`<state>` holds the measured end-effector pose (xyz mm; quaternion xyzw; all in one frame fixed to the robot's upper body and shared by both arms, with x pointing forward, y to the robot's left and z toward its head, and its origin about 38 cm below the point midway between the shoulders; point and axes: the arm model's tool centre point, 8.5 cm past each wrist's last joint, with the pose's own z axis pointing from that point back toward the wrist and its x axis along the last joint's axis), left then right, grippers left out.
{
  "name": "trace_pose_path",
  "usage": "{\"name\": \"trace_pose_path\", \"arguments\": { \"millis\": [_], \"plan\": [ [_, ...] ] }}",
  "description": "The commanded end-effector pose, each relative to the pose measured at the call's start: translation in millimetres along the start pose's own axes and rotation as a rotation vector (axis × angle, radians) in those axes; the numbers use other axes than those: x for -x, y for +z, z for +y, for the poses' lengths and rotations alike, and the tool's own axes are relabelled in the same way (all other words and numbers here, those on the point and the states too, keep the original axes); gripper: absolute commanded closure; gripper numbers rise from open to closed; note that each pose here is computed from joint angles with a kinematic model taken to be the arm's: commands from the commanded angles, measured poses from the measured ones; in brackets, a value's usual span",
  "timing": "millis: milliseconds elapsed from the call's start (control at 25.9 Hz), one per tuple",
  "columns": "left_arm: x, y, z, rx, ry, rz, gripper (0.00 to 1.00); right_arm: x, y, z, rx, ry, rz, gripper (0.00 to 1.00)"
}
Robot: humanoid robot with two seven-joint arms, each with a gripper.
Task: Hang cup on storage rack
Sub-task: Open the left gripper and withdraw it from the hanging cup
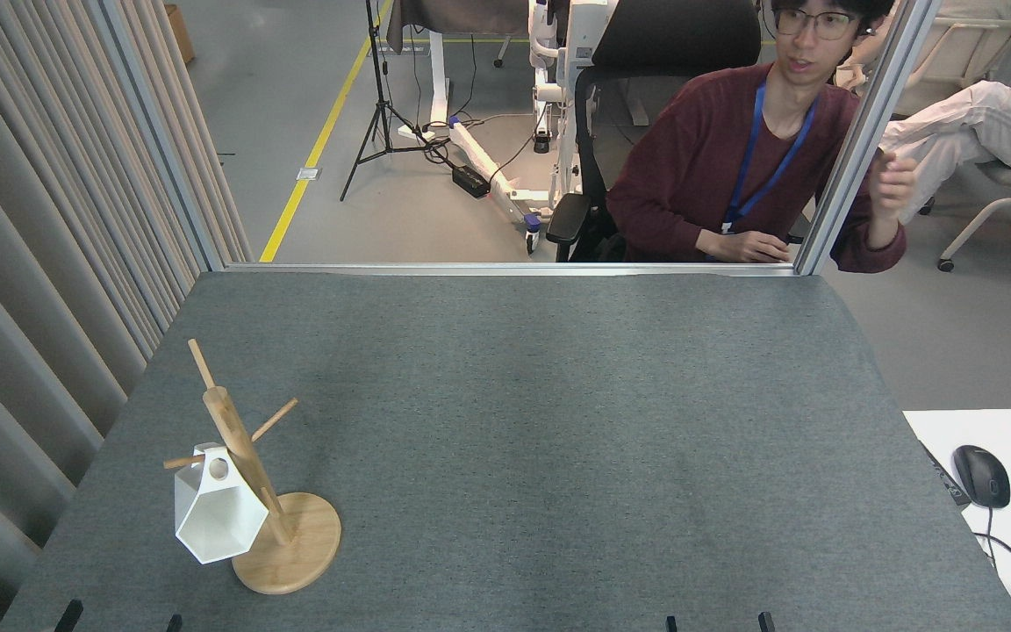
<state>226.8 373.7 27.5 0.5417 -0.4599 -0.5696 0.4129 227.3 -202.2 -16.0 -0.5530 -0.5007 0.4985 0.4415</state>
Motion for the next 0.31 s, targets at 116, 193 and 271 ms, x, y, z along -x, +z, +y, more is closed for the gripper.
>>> {"name": "trace_pose_path", "arguments": {
  "millis": [116,193,271],
  "plan": [
    [17.1,27.8,9.2,-0.013,0.306,-0.047,0.00,16.2,14.4,1.7,-0.022,0.013,0.034,0.01],
    [15.9,27.0,9.6,-0.016,0.307,-0.049,0.00,22.2,13.3,0.2,-0.019,0.019,0.050,0.01],
    [14.8,26.1,9.9,-0.017,0.306,-0.051,0.00,26.6,11.0,-4.1,-0.004,0.026,0.055,0.01]
  ]
}}
